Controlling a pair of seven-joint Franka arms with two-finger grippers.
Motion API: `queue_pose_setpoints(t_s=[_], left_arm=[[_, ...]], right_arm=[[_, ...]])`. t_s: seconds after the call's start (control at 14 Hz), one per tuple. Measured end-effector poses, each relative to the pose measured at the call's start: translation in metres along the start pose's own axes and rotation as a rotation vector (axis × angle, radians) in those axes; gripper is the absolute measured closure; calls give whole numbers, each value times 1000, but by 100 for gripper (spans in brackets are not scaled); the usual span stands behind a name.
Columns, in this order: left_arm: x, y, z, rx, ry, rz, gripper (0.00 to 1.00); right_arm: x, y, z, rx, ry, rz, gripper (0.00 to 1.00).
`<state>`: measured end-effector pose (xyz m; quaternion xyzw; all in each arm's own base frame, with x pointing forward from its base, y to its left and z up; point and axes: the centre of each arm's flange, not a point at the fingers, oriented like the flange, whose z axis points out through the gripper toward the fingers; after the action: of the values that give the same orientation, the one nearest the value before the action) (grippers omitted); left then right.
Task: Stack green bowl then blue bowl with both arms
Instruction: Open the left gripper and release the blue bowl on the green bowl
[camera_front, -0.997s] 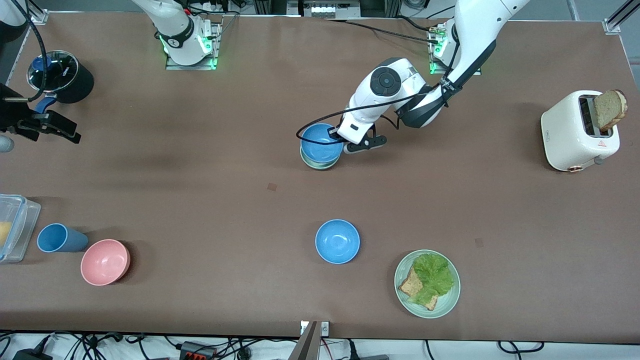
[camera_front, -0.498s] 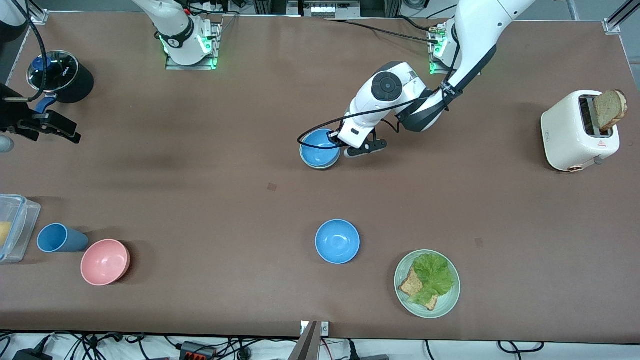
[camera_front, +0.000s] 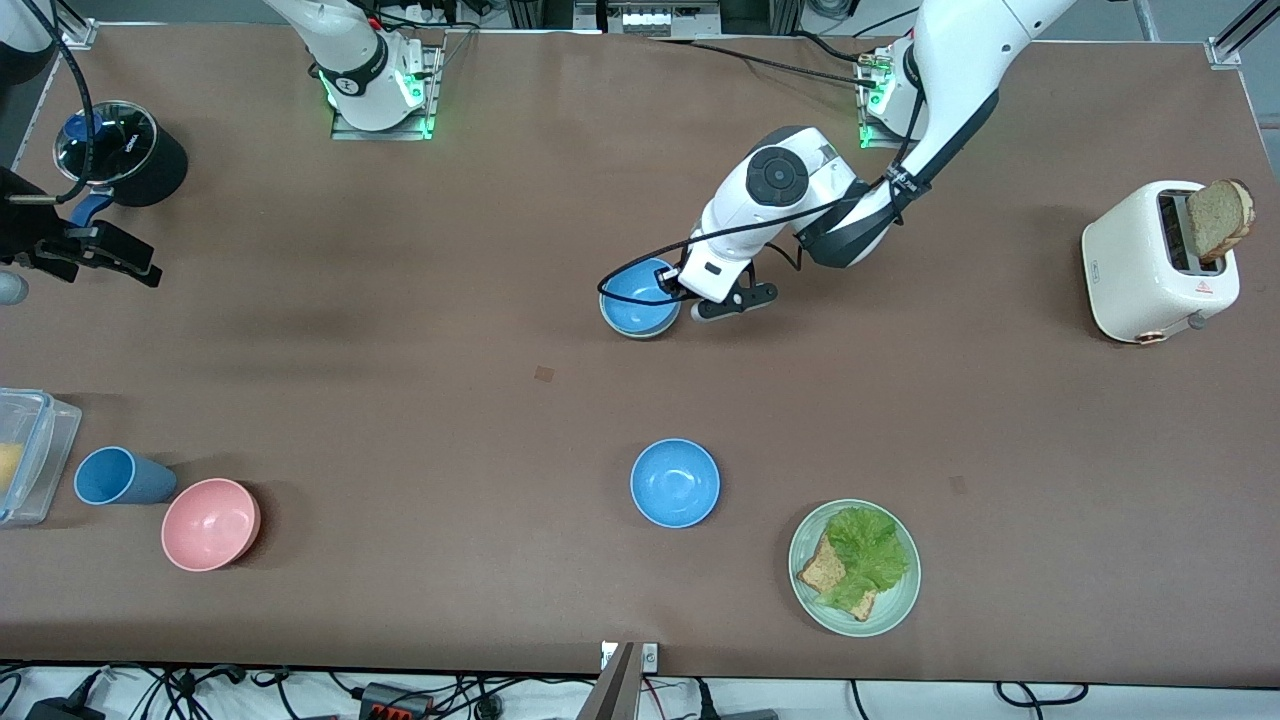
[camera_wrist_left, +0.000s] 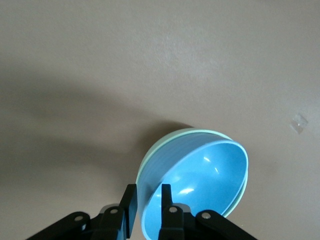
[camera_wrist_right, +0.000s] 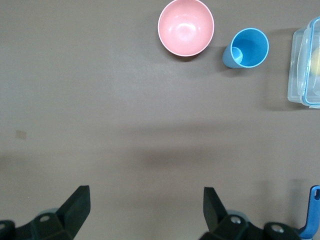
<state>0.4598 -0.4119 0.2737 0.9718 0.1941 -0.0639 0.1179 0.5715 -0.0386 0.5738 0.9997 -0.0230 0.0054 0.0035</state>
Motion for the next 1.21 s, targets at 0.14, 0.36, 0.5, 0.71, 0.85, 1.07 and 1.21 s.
queue_pose_setpoints(t_s=[0.14, 0.36, 0.5, 0.71, 0.85, 1.07, 1.21], left_arm=[[7, 5, -11, 20, 1, -7, 72], [21, 6, -22, 31, 5, -25, 68], [37, 4, -35, 59, 3, -49, 63], [58, 12, -70, 90, 7, -71, 50], [74, 12, -91, 94, 11, -38, 44], [101, 1, -111, 93, 12, 74, 34], [111, -1, -124, 100, 7, 192, 29]], right_arm=[[0, 0, 0, 0, 0, 0, 0], [0, 0, 0, 0, 0, -1, 0], [0, 0, 0, 0, -1, -1, 0], [0, 0, 0, 0, -1, -1, 0], [0, 0, 0, 0, 0, -1, 0], [0, 0, 0, 0, 0, -1, 0], [0, 0, 0, 0, 0, -1, 0]])
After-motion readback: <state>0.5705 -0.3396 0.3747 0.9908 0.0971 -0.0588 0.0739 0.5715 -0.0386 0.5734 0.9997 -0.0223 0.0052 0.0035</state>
